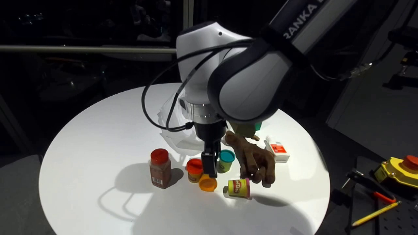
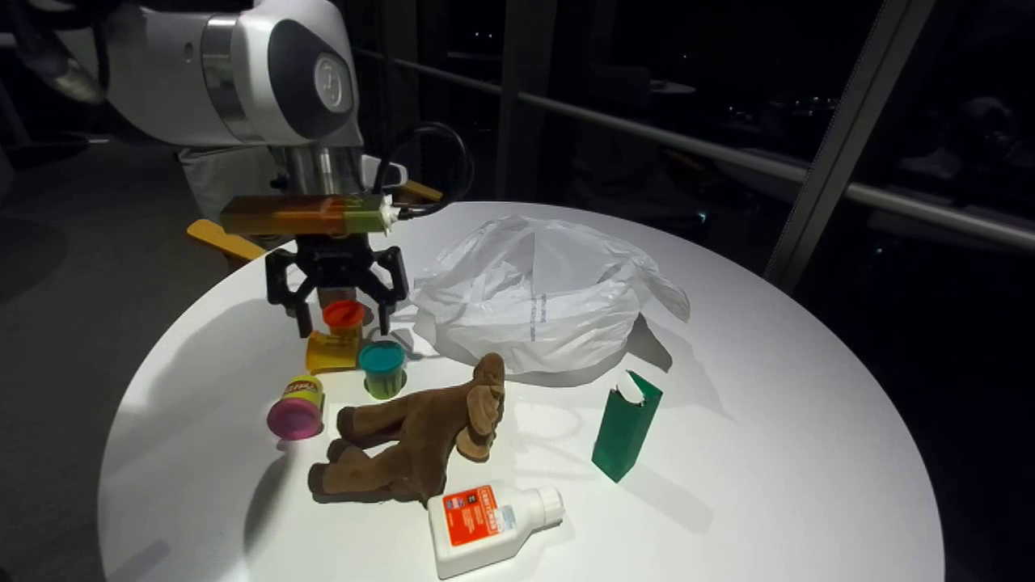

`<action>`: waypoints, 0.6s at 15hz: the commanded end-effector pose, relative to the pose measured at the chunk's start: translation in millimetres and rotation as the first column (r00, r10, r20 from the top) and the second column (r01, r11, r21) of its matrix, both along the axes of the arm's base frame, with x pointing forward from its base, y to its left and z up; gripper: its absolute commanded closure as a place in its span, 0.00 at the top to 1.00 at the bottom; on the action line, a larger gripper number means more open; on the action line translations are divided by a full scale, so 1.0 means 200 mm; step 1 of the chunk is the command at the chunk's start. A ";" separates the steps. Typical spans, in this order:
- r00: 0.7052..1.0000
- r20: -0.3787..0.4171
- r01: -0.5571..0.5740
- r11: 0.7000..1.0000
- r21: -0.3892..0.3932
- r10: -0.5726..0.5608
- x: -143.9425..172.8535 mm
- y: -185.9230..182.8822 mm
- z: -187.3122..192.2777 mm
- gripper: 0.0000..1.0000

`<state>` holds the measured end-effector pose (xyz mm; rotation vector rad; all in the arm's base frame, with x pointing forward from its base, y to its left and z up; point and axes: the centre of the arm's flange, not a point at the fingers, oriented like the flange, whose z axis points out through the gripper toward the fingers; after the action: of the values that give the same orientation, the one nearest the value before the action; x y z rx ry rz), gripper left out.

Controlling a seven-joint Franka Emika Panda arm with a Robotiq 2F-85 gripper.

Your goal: Take everything out of the plastic bag

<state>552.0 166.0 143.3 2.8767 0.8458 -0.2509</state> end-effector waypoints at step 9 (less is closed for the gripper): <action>0.995 -0.046 0.093 0.987 0.130 -0.088 -0.05 -0.59 0.73 1.00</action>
<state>563.4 68.6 261.9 2.9707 0.7386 -0.3262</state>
